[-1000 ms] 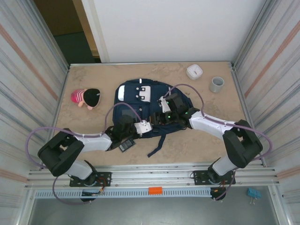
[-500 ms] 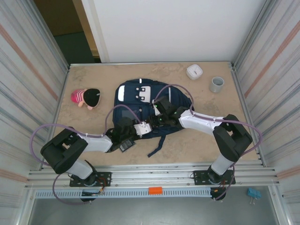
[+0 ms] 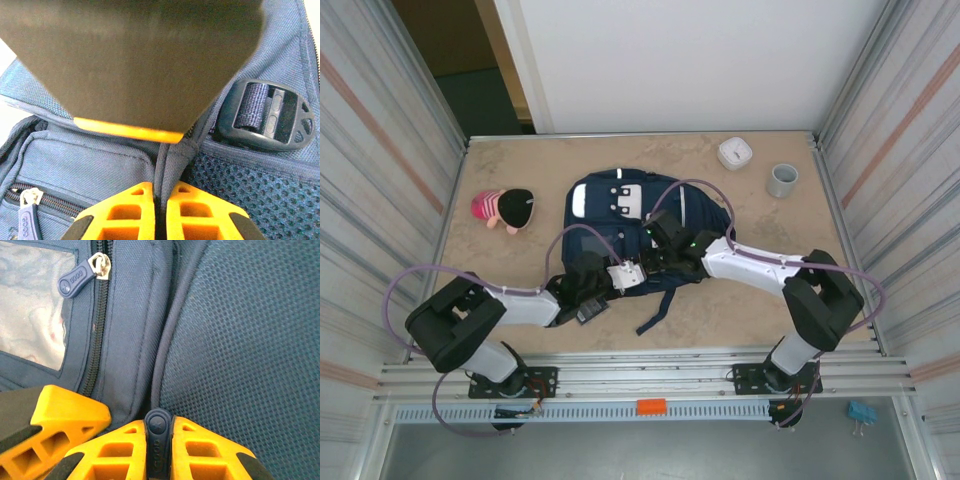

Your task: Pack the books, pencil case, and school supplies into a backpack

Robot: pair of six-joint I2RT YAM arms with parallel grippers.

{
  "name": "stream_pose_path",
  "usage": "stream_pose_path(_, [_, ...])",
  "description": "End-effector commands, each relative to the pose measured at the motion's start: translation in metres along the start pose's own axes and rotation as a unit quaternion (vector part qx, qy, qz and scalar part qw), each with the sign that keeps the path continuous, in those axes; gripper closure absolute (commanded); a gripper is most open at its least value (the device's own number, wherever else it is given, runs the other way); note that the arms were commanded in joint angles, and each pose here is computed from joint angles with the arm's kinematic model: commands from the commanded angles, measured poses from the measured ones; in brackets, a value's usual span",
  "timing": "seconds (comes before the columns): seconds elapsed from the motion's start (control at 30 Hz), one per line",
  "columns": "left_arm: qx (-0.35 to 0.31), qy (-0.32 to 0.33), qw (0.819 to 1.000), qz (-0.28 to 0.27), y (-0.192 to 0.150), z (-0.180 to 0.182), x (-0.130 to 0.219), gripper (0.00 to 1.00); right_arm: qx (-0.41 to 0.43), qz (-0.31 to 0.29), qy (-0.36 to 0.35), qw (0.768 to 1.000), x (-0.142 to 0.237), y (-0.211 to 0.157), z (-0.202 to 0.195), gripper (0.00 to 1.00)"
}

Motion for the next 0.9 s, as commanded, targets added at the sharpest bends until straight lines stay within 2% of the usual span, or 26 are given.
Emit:
stream_pose_path(0.0, [0.007,0.047,0.998,-0.045,0.019,0.014,0.008,0.94,-0.036,0.006,-0.049,0.998,0.013,-0.008,-0.029,1.0])
stream_pose_path(0.1, [0.007,0.054,0.998,-0.026,0.013,0.014,0.009,0.95,-0.062,0.0,-0.053,0.997,0.019,-0.006,-0.046,1.0])
stream_pose_path(0.43, [0.014,0.064,0.998,-0.025,0.013,0.017,0.012,0.96,-0.127,-0.011,-0.051,0.991,0.035,-0.01,-0.091,1.0])
stream_pose_path(0.63, [0.021,0.072,0.997,-0.026,0.017,0.022,0.016,0.97,-0.185,-0.018,-0.05,0.981,0.046,-0.013,-0.142,1.0])
stream_pose_path(0.77, [0.024,0.077,0.996,-0.024,0.018,0.027,0.019,0.97,-0.221,-0.02,0.015,0.975,0.042,-0.009,-0.161,1.0])
stream_pose_path(0.87, [0.022,0.073,0.997,-0.024,0.019,0.027,0.02,0.96,-0.207,-0.021,0.078,0.975,0.044,-0.007,-0.149,1.0])
Point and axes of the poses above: each hand's point on the last joint's axis, 136 mm out from that joint toward the fingers, its own x axis back along the fingers, its own z axis along the line the jaws close on, y = z × x, the point moved 7 cm from there along x, back along the fingers, and after that the axes turned 2 degrees about x, right-handed, at the moved point
